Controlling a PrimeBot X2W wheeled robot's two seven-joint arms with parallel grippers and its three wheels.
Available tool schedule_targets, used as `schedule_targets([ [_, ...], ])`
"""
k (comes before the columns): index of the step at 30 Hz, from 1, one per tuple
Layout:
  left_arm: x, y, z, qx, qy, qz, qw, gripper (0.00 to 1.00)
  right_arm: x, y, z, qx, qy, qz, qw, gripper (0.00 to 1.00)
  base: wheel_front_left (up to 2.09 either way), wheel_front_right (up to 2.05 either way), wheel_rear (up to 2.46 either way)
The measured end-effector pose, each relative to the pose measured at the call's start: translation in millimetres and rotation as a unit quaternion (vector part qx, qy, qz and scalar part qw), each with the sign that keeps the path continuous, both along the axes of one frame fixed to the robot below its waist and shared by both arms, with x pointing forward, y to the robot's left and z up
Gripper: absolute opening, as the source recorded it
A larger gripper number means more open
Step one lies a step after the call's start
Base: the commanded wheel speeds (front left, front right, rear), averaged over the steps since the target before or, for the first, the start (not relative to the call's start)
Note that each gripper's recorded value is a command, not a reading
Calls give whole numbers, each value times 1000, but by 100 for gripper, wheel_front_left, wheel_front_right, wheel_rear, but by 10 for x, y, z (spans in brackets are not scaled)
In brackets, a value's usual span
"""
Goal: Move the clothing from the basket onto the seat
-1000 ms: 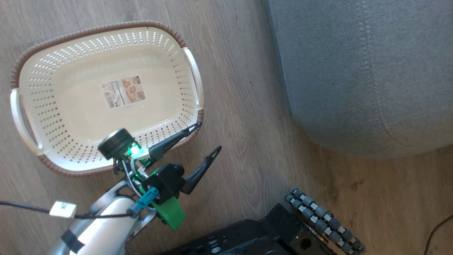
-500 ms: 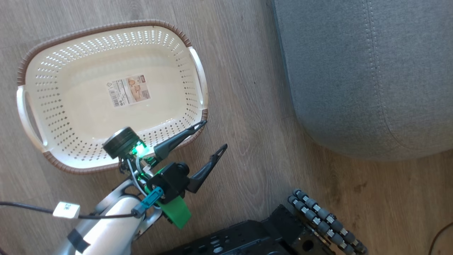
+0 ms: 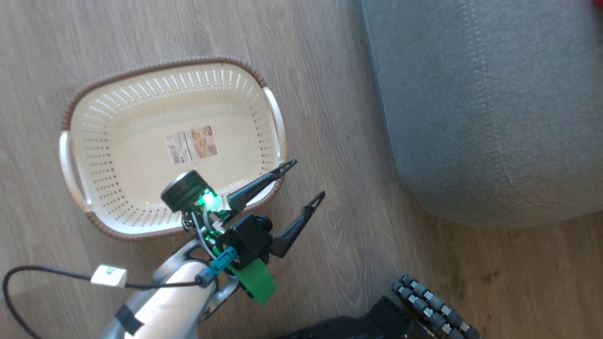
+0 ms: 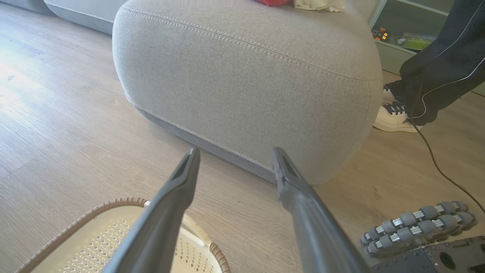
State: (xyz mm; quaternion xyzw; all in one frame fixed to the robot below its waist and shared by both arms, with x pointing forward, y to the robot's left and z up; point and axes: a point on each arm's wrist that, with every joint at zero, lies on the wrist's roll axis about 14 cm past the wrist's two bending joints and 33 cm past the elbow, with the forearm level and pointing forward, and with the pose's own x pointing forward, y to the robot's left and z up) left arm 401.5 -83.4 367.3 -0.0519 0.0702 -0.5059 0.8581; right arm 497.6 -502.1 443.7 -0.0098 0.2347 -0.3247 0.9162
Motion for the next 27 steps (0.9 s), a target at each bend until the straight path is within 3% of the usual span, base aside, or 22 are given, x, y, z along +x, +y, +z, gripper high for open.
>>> schedule_targets([
  [18,-179,-112,942,-34,-70,30,997,100,-353,-21,938,-11,-12,21,1000,100,0,0,0],
  [22,-169,-65,1169,-40,-95,48,993,100,-396,37,1196,-27,-39,40,998,100,0,0,0],
  [27,-153,30,1429,-50,-119,78,988,100,-308,227,1810,-61,-125,84,987,100,0,0,0],
])
